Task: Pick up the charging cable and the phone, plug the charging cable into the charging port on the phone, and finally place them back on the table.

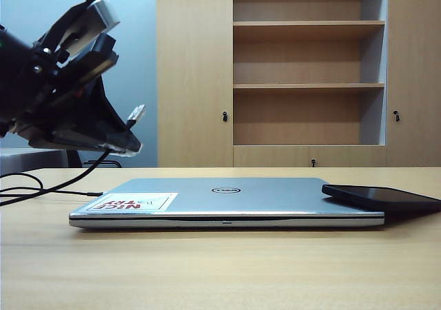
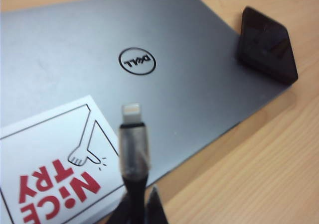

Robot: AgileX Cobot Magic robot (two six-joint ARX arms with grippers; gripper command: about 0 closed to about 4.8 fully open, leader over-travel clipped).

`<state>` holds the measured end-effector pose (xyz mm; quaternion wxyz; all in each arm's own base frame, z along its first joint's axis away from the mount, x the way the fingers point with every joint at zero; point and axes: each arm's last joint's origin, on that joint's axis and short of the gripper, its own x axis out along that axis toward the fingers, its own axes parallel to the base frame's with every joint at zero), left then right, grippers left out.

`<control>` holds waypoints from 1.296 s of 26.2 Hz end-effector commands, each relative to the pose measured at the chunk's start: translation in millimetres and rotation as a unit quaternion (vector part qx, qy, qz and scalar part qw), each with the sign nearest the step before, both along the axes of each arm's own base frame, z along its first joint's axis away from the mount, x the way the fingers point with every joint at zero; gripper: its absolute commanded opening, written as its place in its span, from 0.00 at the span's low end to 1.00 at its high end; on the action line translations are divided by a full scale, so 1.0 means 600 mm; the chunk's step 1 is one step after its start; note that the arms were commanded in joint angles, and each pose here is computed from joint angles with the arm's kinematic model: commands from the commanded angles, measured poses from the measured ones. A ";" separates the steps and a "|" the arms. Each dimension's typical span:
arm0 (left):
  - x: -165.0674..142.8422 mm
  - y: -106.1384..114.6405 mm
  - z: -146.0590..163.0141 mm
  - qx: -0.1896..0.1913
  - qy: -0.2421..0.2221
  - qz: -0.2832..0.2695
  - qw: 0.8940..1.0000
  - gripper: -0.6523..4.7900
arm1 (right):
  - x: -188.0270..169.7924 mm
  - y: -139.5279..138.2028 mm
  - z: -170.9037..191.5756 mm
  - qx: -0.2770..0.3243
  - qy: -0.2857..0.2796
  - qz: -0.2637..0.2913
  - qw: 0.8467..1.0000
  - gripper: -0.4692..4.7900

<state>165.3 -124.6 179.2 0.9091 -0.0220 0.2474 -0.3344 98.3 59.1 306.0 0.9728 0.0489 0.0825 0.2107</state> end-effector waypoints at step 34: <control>-0.008 -0.002 -0.015 0.016 0.018 -0.010 1.000 0.11 | 0.096 -0.065 -0.192 0.212 0.258 -0.097 0.937 0.60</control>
